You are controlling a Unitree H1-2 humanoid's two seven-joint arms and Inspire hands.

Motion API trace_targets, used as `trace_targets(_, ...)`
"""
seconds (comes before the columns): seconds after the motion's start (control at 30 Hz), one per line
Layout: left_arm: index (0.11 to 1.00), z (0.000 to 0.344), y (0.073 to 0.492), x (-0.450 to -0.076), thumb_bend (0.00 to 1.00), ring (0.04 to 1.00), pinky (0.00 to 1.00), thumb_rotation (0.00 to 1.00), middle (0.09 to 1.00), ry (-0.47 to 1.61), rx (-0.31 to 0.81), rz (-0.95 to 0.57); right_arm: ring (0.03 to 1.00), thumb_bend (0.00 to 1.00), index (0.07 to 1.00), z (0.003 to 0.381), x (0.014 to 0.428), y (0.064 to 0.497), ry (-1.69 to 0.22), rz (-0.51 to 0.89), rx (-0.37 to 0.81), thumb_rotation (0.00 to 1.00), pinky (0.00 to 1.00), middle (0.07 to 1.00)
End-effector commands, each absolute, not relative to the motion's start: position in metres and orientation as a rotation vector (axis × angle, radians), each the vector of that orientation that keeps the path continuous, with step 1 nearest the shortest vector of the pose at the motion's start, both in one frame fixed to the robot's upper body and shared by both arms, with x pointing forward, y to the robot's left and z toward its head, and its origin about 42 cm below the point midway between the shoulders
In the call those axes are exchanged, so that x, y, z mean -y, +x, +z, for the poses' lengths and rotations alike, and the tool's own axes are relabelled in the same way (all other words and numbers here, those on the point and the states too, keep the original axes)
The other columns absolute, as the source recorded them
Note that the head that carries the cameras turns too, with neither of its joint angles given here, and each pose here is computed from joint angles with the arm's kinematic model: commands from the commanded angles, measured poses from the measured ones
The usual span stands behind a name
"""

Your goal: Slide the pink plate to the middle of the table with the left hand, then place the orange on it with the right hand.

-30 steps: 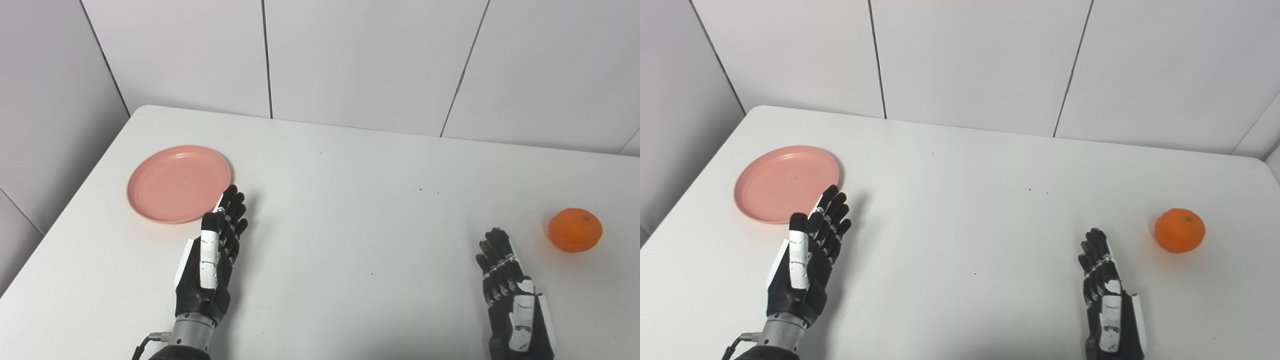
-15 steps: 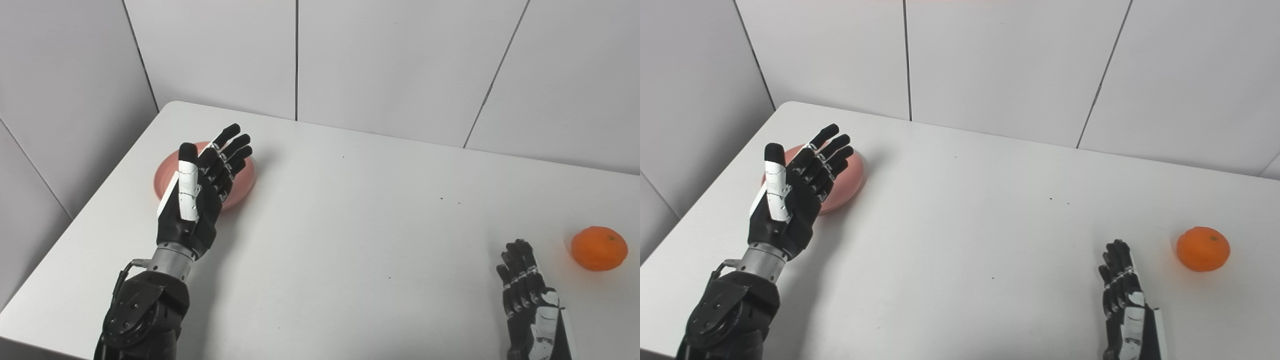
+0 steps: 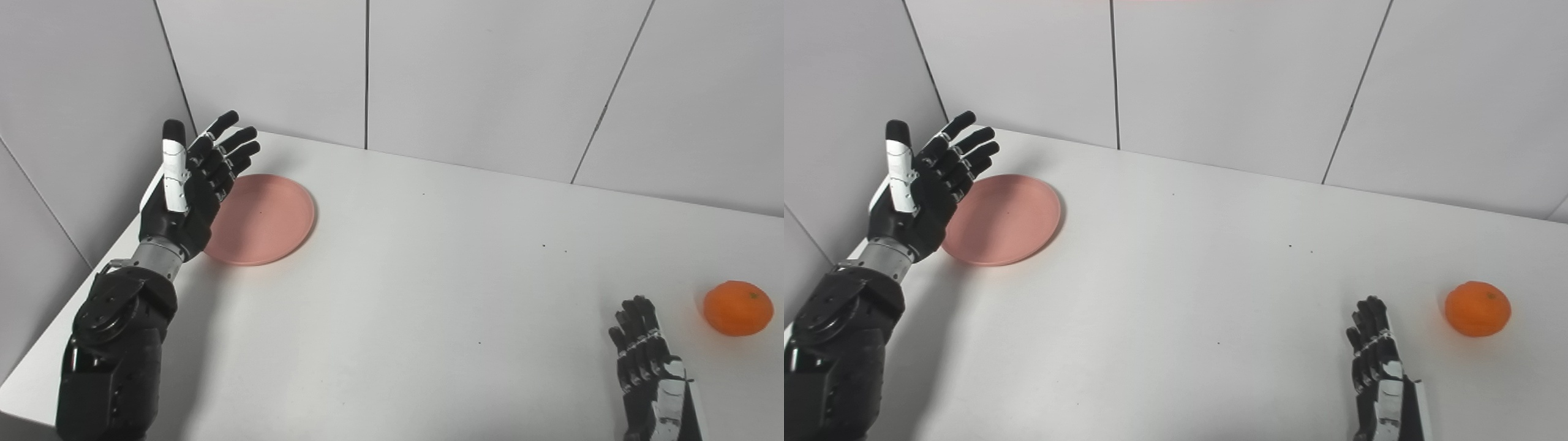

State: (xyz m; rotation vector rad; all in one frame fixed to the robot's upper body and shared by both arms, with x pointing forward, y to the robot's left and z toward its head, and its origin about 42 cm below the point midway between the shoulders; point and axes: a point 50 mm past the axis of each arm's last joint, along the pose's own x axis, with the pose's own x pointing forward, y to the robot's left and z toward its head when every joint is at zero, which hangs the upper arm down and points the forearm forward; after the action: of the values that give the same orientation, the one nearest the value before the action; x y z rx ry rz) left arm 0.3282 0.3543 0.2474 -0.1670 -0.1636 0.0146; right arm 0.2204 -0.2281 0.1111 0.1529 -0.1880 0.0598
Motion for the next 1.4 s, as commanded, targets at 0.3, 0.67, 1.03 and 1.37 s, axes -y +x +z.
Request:
trace_targets(0.3, 0.920, 0.294, 0.369, -0.401, 1.00, 0.892, 0.90, 1.00, 0.890, -0.122, 0.298, 0.108, 0.975, 0.87, 0.940, 0.093, 0.243, 0.206, 0.102, 0.041, 0.140, 1.00, 1.00, 0.944)
trace_targets(0.67, 0.895, 0.290, 0.400, -0.453, 1.00, 0.810, 0.77, 0.98, 0.844, -0.028, 0.305, 0.213, 0.976, 0.87, 0.937, 0.094, 0.243, 0.205, 0.104, 0.044, 0.134, 1.00, 1.00, 0.943)
trace_targets(1.03, 0.875, 0.257, 0.404, -0.475, 1.00, 0.777, 0.72, 1.00, 0.816, 0.040, 0.226, 0.333, 0.981, 0.87, 0.940, 0.094, 0.245, 0.203, 0.102, 0.049, 0.130, 1.00, 1.00, 0.947)
trace_targets(1.37, 0.819, 0.195, 0.409, -0.499, 1.00, 0.720, 0.68, 0.96, 0.743, 0.002, 0.119, 0.386, 0.981, 0.87, 0.939, 0.095, 0.245, 0.203, 0.096, 0.051, 0.124, 1.00, 1.00, 0.943)
